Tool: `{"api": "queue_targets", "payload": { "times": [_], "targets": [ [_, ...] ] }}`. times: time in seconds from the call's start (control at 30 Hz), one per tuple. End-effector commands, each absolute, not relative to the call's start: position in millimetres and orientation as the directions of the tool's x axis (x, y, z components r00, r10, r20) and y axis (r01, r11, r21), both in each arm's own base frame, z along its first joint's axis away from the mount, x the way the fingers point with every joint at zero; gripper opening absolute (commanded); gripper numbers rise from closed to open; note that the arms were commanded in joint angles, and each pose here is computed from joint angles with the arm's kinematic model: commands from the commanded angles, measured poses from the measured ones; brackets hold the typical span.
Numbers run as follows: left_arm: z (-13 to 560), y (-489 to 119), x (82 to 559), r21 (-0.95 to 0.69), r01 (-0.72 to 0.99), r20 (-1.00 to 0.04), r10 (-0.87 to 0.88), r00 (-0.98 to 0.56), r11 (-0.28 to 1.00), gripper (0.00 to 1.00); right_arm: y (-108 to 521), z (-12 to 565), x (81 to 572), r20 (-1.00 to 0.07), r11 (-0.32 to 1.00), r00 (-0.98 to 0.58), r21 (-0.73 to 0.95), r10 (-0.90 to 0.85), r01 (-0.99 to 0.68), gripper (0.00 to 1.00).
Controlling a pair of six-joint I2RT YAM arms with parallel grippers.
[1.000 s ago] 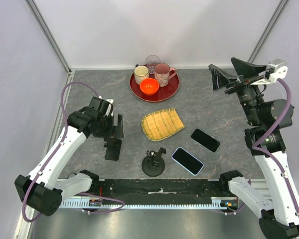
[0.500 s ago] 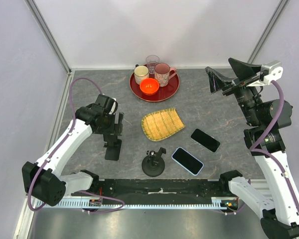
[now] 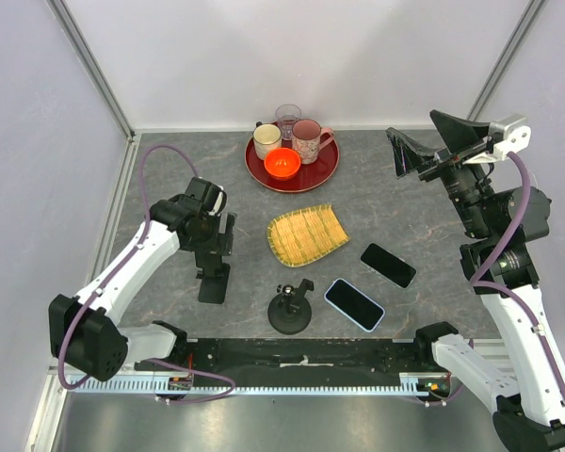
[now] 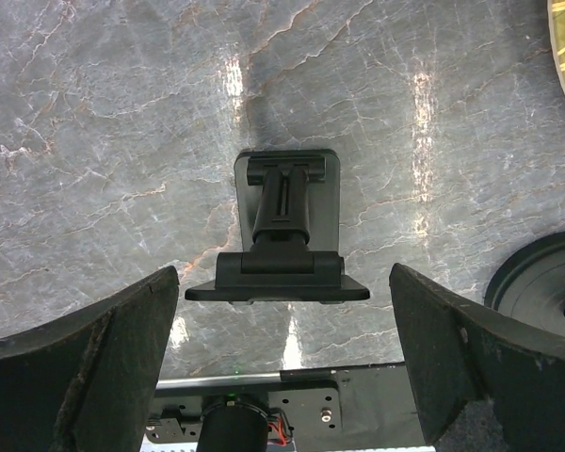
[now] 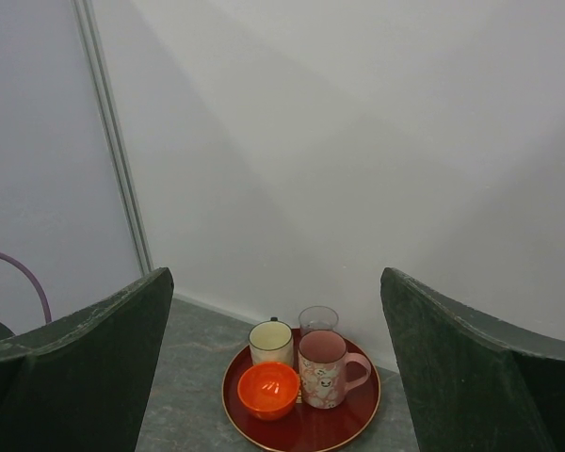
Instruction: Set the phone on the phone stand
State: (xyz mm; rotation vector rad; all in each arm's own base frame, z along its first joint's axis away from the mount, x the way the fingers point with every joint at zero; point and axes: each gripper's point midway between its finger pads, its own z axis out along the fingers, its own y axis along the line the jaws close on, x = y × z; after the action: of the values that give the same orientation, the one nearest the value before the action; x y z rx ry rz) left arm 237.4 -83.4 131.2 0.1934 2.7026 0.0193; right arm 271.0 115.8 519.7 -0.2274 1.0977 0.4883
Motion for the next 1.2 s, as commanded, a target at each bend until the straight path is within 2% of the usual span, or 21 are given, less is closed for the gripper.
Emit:
{"api": "queue_targets", "payload": {
  "times": [0.0,0.4,0.7,0.8,0.83,0.9,0.93,1.0,1.03,1.07,1.1,1.17],
  "targets": [
    [135,-84,245,0.048,0.162,-0.46,0.166,-0.872,0.986,1.0,117,528,268,-0.883,0.87,0.389,0.042,0.262,-0.491,0.98],
    [134,-86,242,0.03,0.178,-0.47,0.171,-0.866,0.984,0.99,117,529,265,-0.881,0.867,0.394,0.035,0.262,-0.498,0.98],
    [131,-87,245,0.035,0.179,-0.459,0.175,-0.871,0.983,0.9,118,528,265,-0.883,0.869,0.397,0.023,0.249,-0.494,0.98],
    [131,-88,245,0.032,0.18,-0.459,0.175,-0.871,0.983,0.79,119,527,265,-0.884,0.869,0.396,0.023,0.248,-0.494,0.98],
    [130,-88,244,0.031,0.181,-0.457,0.175,-0.872,0.983,0.71,119,528,264,-0.883,0.869,0.398,0.02,0.247,-0.495,0.98],
    [132,-87,245,0.034,0.179,-0.463,0.174,-0.869,0.983,0.61,120,528,264,-0.883,0.868,0.398,0.02,0.248,-0.496,0.98],
    [132,-86,245,0.036,0.17,-0.467,0.167,-0.868,0.985,0.49,119,527,265,-0.884,0.869,0.398,0.019,0.246,-0.494,0.98],
    [134,-85,246,0.042,0.164,-0.476,0.164,-0.864,0.986,0.4,120,527,265,-0.885,0.869,0.397,0.019,0.245,-0.494,0.98],
    [137,-84,248,0.045,0.149,-0.483,0.152,-0.862,0.988,0.16,119,527,265,-0.885,0.87,0.397,0.02,0.245,-0.492,0.98],
    [139,-83,249,0.049,0.139,-0.492,0.145,-0.858,0.989,0.06,120,526,266,-0.885,0.87,0.396,0.019,0.244,-0.492,0.98],
    [141,-81,251,0.058,0.126,-0.504,0.138,-0.852,0.99,0.02,119,526,266,-0.885,0.871,0.397,0.019,0.242,-0.49,0.98],
    [149,-81,259,0.054,0.101,-0.544,0.114,-0.831,0.993,0.02,120,526,266,-0.885,0.872,0.398,0.018,0.242,-0.49,0.98]
  ]
}}
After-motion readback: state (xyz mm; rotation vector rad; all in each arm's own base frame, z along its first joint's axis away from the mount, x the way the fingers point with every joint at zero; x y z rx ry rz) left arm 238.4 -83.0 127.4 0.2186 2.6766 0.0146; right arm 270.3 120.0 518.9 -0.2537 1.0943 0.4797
